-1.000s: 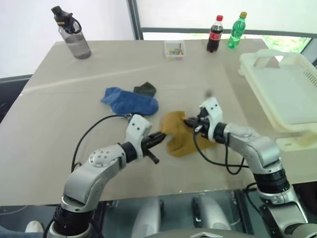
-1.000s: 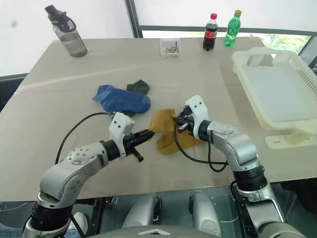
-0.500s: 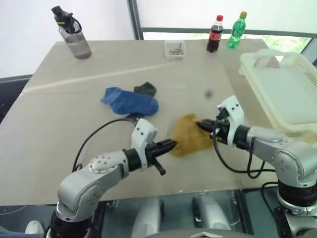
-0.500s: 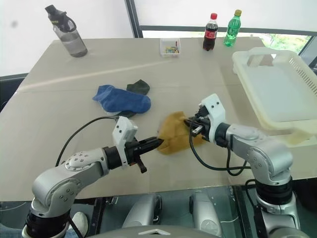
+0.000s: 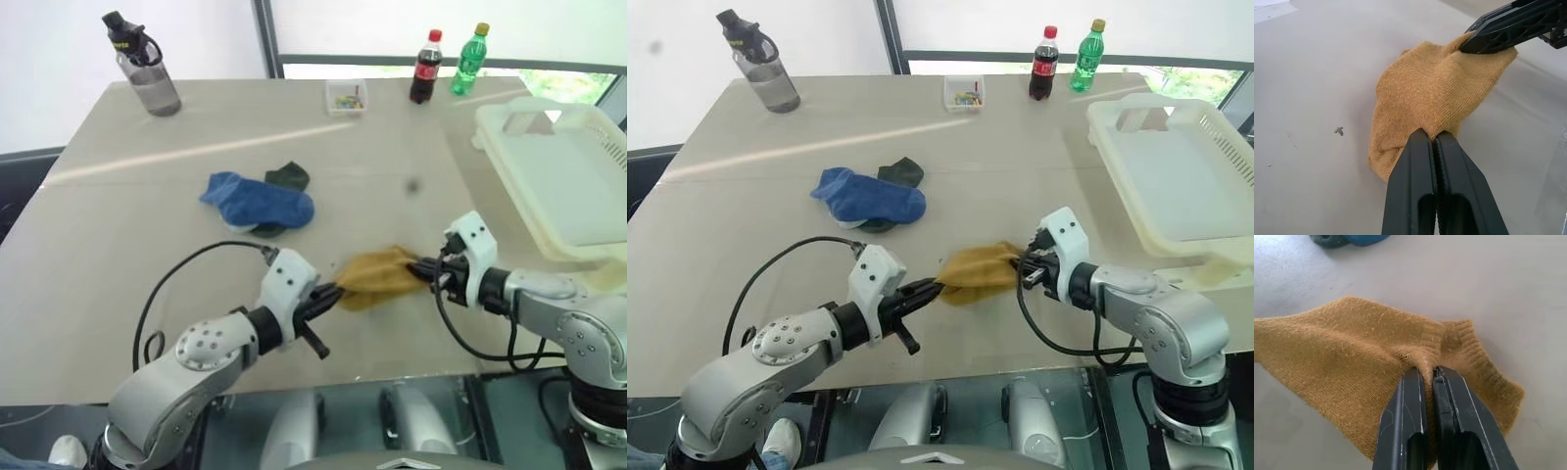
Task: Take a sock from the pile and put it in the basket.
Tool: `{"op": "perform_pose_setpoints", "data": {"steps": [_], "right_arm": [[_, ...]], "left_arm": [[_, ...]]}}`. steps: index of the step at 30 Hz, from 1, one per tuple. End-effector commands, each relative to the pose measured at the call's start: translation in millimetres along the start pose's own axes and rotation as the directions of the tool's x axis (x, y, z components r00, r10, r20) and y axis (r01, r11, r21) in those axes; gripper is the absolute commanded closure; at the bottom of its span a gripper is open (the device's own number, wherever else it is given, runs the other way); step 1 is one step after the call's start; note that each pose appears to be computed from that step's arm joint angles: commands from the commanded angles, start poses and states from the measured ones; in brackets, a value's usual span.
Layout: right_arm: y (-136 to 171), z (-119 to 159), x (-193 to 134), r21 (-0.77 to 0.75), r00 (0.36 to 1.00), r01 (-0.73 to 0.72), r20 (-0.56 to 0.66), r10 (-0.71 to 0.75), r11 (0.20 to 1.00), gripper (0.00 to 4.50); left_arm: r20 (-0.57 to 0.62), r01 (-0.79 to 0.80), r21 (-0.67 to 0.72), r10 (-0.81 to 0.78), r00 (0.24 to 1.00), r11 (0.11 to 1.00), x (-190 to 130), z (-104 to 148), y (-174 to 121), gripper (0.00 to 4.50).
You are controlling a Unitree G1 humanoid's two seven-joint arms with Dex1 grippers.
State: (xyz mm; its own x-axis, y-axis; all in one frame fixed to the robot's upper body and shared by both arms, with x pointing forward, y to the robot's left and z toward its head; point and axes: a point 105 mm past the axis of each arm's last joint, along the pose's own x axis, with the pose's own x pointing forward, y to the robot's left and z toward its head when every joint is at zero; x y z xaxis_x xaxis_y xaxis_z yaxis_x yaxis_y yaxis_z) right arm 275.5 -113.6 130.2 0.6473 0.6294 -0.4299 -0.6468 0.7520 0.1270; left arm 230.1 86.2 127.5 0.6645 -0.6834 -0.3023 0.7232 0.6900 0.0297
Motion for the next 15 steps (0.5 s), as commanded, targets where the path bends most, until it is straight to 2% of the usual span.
{"op": "perform_pose_setpoints", "data": {"steps": [1, 8, 12, 15], "right_arm": [[-9, 5, -3, -0.035, 0.998, 0.063, 0.031, -0.062, 0.997, 4.30], [-11, 15, 5, -0.068, 0.994, 0.069, 0.093, -0.062, 0.995, 4.30], [-22, -9, 18, -0.086, 0.994, 0.105, 0.021, -0.104, 0.991, 4.30], [-21, -28, 28, -0.073, 0.995, 0.096, -0.027, -0.098, 0.993, 4.30]], "left_arm": [[0.043, -0.015, 0.024, 0.014, 0.999, 1.000, 0, 8, -4, 4.50], [0.043, -0.007, -0.025, 0.008, 0.999, 1.000, 3, 4, -9, 4.50], [0.018, -0.013, 0.012, 0.013, 1.000, 1.000, 12, 1, -2, 4.50], [-0.035, -0.063, 0.048, 0.065, 0.997, 0.997, 19, -9, 16, 4.50]]}}
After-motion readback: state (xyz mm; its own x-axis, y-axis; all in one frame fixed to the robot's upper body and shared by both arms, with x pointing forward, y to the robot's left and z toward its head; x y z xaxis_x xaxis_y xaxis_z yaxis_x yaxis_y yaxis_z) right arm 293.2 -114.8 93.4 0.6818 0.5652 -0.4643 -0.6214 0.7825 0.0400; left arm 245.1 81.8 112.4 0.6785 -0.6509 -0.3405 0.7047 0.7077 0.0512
